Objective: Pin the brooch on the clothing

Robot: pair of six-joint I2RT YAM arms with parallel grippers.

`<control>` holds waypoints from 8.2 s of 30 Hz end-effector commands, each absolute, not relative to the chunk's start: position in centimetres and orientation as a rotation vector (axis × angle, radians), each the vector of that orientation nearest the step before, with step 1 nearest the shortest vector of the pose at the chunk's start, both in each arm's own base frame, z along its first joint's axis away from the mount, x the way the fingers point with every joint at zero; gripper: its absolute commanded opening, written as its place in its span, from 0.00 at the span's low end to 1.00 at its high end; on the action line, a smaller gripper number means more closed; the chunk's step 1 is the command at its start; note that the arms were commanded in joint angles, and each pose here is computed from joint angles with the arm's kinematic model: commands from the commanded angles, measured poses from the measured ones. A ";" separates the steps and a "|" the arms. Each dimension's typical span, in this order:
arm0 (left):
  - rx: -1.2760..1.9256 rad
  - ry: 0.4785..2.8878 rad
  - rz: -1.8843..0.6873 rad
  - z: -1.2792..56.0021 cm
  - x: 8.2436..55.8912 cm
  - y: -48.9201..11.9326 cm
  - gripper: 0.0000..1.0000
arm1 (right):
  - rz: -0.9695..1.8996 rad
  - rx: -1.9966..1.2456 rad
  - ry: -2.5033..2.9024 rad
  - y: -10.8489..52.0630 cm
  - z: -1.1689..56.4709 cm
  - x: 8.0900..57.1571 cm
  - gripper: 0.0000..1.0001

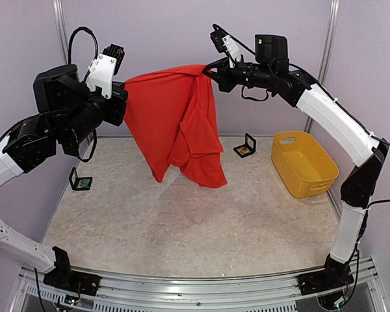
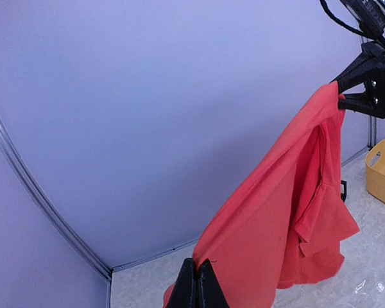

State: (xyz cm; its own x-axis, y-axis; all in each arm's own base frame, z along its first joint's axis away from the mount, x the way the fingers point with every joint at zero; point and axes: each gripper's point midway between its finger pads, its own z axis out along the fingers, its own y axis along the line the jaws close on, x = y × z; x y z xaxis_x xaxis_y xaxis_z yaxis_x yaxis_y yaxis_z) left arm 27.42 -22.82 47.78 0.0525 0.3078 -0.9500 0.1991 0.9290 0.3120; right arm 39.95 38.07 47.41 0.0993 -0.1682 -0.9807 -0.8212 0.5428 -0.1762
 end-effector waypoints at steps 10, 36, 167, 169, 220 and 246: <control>0.502 1.615 -0.022 41.8 26.2 -24.3 0.00 | 0.636 -1.204 1.454 37.1 42.5 35.3 0.00; 0.512 1.989 -0.112 22.6 25.0 -23.3 0.00 | 0.306 -0.858 2.249 39.2 19.0 42.1 0.43; 0.565 2.704 0.084 7.9 5.2 -22.3 0.00 | 0.726 -0.384 2.950 16.5 10.1 18.6 0.00; 0.595 2.705 0.122 7.9 4.8 -22.0 0.00 | 0.716 -0.384 2.921 16.5 11.8 19.2 0.00; -0.001 2.378 -0.177 5.6 25.6 -17.3 0.45 | 0.231 -0.749 2.980 21.6 0.4 12.7 0.23; 0.016 2.400 -0.035 4.1 26.4 -14.4 0.46 | 0.691 -1.281 2.990 26.0 9.8 8.3 0.44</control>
State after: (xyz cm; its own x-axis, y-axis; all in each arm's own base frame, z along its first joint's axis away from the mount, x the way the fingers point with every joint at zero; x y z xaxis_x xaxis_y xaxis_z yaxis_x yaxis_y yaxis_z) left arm 26.16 -14.98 4.24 -0.7407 -0.0071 -0.6718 0.0238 0.9990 -0.0368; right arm 7.32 25.23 9.32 -0.7199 -0.6915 0.0600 -0.5968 0.6607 0.4553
